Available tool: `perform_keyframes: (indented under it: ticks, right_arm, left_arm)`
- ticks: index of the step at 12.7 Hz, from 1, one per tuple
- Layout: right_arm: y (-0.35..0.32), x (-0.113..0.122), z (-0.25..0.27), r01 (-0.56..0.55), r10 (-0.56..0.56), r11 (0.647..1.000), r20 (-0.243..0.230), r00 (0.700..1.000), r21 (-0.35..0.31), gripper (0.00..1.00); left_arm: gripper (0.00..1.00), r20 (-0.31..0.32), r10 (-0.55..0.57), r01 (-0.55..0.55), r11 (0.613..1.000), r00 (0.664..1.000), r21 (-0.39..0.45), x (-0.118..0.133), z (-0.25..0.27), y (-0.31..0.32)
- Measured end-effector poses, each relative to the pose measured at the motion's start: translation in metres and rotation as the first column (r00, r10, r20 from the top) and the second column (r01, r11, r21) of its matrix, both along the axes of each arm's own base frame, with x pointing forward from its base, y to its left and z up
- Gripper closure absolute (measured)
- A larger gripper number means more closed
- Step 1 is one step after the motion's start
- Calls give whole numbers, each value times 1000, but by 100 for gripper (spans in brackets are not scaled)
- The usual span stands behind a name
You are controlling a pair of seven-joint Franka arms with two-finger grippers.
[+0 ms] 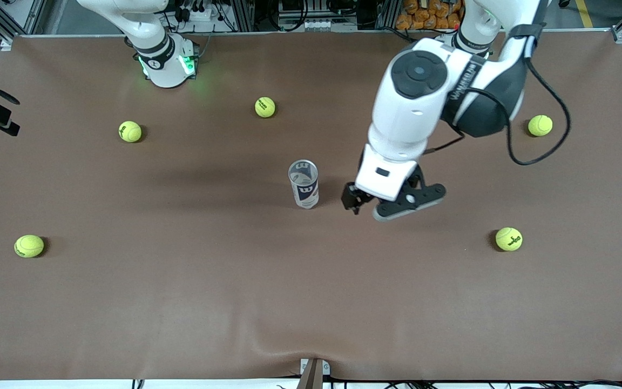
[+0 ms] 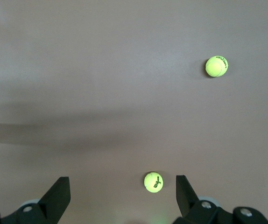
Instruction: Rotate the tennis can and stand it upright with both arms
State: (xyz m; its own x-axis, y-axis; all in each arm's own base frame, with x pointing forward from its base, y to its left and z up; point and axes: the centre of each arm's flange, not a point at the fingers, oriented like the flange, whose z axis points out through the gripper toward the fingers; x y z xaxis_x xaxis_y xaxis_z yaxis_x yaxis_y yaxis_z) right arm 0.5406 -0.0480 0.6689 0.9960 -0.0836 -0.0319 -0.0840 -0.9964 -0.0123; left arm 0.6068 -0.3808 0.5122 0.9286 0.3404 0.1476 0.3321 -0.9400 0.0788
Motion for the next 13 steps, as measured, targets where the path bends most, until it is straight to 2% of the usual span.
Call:
perform_keyframes:
  ticks: [10, 13]
  right_arm:
    - [0, 0, 0, 0, 0, 1000, 0, 1000, 0, 0]
    - [0, 0, 0, 0, 0, 1000, 0, 1000, 0, 0]
  left_arm:
    - [0, 23, 54, -54, 998, 998, 20, 68, 18, 155]
    - [0, 22, 75, -75, 997, 997, -6, 75, 25, 184]
